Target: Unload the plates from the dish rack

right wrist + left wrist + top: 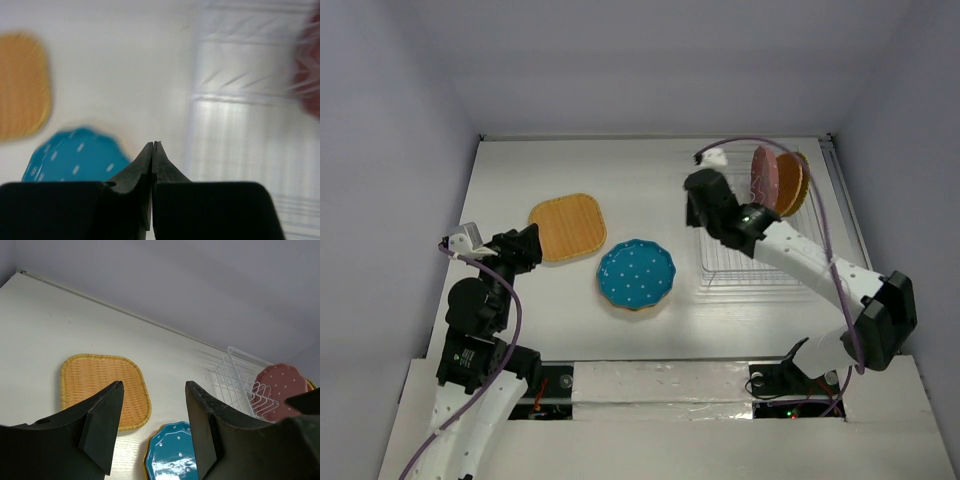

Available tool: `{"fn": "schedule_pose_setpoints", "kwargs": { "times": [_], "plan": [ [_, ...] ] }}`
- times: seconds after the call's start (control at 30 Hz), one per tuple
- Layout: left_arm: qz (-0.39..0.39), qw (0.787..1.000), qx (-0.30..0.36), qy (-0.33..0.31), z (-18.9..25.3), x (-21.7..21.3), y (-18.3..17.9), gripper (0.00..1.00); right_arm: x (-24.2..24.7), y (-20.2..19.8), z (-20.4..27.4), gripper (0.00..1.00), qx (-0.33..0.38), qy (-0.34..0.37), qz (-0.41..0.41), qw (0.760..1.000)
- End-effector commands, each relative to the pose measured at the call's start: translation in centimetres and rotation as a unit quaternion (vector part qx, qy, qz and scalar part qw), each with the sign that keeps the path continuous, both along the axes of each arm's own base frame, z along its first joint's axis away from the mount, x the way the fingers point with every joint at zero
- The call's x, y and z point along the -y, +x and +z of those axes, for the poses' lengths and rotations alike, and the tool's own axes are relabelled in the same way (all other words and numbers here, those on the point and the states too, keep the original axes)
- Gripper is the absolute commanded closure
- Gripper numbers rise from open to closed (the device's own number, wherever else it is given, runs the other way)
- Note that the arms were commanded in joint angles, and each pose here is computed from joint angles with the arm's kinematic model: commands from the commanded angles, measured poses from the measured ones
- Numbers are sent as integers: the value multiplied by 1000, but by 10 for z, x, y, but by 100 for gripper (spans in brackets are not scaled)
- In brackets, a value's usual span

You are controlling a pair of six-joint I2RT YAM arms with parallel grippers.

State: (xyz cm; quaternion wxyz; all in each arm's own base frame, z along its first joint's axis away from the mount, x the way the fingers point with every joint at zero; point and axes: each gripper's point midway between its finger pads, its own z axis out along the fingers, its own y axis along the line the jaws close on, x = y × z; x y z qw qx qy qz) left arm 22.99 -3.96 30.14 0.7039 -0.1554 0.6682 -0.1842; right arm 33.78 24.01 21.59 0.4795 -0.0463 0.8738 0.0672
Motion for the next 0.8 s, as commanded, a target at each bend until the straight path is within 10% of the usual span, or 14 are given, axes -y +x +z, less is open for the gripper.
{"fn": "schedule_pose_setpoints", "kwargs": {
  "times": [0.0, 0.1, 0.3, 0.43, 0.77],
  "plan": [
    [0, 1000, 26, -6, 11, -1, -3, 51, 117, 39, 52, 92, 68, -45, -175, 981],
    [0, 1000, 29, -7, 13, -1, -4, 51, 174, 46, 50, 51, 60, -111, -259, 958],
    [0, 999, 33, -8, 14, -1, -5, 50, 222, 76, 36, 14, 26, -156, -305, 939],
    [0, 999, 33, -8, 14, -1, -5, 50, 235, 109, 10, 18, -6, -169, -303, 938],
    [-5, 999, 31, -8, 13, 1, -4, 50, 257, 128, -7, 62, -17, -232, -332, 914]
  ]
}}
